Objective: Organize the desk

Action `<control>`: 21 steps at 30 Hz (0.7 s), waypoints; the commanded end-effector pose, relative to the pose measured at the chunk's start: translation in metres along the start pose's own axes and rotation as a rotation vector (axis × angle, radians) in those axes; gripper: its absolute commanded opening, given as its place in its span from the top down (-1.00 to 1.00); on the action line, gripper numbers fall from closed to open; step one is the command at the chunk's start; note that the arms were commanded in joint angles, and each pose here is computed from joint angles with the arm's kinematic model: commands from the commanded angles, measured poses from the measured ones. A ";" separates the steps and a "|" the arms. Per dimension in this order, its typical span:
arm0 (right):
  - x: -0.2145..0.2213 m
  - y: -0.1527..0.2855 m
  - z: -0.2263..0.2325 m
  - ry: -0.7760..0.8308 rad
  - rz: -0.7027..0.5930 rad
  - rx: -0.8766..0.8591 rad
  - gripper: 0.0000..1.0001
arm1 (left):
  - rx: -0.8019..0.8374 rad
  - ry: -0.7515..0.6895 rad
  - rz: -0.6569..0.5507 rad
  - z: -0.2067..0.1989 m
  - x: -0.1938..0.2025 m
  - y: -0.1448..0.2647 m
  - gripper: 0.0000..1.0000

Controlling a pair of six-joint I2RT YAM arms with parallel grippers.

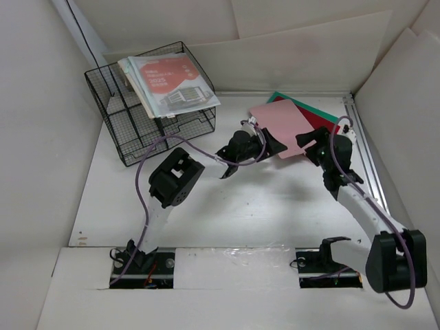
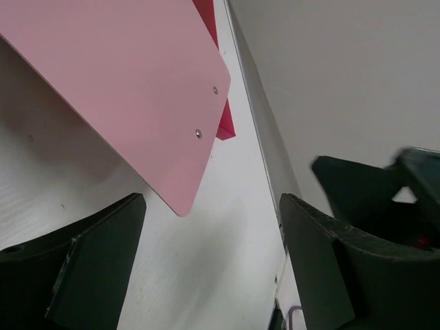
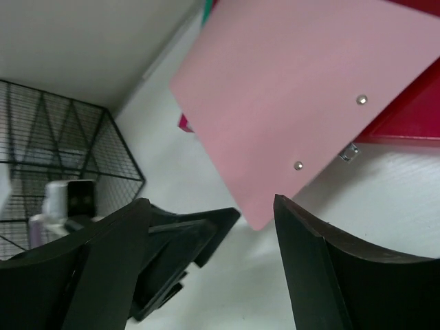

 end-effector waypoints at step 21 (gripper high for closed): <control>-0.032 0.044 0.025 0.037 -0.121 -0.108 -0.54 | -0.014 0.071 0.003 -0.001 0.006 -0.061 1.00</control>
Point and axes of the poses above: each gripper's point midway between its finger pads, its own y axis back along the fingers, its own z axis along the line the jaws close on, x = y × z, the point moved 8 cm from there along y, back along the fingers, and after that the axes turned 1 degree about -y, right-handed, at the moved point
